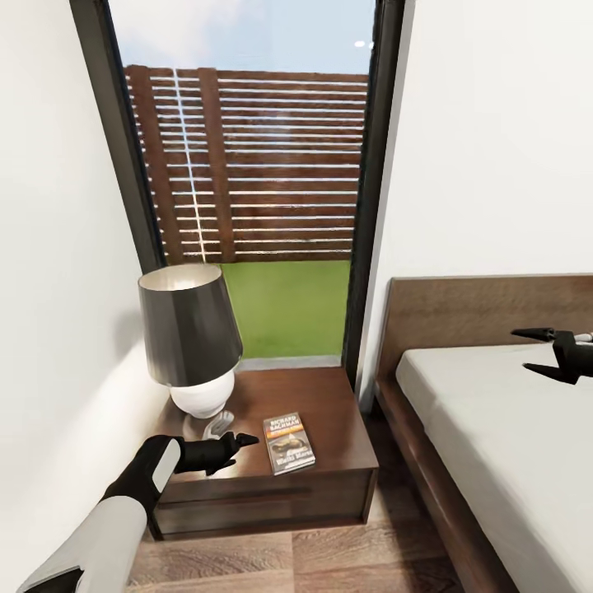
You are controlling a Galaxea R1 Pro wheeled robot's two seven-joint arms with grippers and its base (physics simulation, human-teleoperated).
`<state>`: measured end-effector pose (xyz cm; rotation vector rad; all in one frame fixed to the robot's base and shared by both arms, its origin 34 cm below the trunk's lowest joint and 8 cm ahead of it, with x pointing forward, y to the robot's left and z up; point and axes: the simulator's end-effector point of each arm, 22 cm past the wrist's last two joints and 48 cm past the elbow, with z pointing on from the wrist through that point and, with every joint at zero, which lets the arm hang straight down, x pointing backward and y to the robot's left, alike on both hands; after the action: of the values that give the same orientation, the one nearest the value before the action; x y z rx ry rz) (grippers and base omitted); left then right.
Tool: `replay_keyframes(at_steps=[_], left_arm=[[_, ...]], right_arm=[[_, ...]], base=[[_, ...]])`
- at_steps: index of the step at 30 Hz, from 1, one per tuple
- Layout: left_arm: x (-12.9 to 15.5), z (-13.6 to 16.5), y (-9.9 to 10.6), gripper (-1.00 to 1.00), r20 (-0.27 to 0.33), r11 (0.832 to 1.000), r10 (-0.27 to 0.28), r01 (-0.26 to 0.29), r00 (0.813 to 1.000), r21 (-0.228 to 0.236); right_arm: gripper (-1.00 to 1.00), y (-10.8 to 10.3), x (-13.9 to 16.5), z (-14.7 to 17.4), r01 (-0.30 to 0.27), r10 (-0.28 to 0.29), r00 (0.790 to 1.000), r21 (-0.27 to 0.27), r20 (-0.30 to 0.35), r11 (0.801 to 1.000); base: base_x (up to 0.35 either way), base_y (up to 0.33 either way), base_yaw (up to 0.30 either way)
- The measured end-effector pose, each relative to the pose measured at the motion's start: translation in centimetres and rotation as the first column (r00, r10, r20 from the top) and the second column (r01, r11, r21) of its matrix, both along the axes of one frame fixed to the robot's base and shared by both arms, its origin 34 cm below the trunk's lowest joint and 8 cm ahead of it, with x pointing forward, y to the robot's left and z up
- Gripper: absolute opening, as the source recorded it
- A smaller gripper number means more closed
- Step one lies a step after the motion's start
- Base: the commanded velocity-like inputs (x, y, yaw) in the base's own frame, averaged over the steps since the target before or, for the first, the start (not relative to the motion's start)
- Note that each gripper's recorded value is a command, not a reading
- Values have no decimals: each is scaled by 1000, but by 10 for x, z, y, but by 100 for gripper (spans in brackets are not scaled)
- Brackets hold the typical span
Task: In the bedroom, move the book from the bed onto either nightstand, and place the two sandals side by side next to the bed.
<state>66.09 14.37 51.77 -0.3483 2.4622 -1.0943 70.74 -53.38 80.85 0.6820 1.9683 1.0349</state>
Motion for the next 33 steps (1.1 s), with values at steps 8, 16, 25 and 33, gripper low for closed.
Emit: replay_keyframes(at_steps=[8, 16, 25, 33], left_arm=[[4, 17, 0, 100, 0, 1000, -1, 1, 1000, 1], [7, 34, 0, 100, -2, 1000, -3, 3, 1000, 2], [9, 51, 0, 100, -5, 1000, -5, 5, 1000, 5], [9, 64, 18, 100, -5, 1000, 4, -4, 1000, 10]], right_arm=[[100, 4, 6, 5, 5, -5, 1000, 28, -21, 1000], [100, 8, 10, 16, 7, -5, 999, 42, -32, 999], [100, 23, 20, 28, -13, 15, 999, 59, -36, 998], [100, 40, 29, 35, -28, 32, 998, 85, -49, 996]], base=[[0, 0, 0], [0, 0, 0], [0, 0, 0], [0, 0, 0]])
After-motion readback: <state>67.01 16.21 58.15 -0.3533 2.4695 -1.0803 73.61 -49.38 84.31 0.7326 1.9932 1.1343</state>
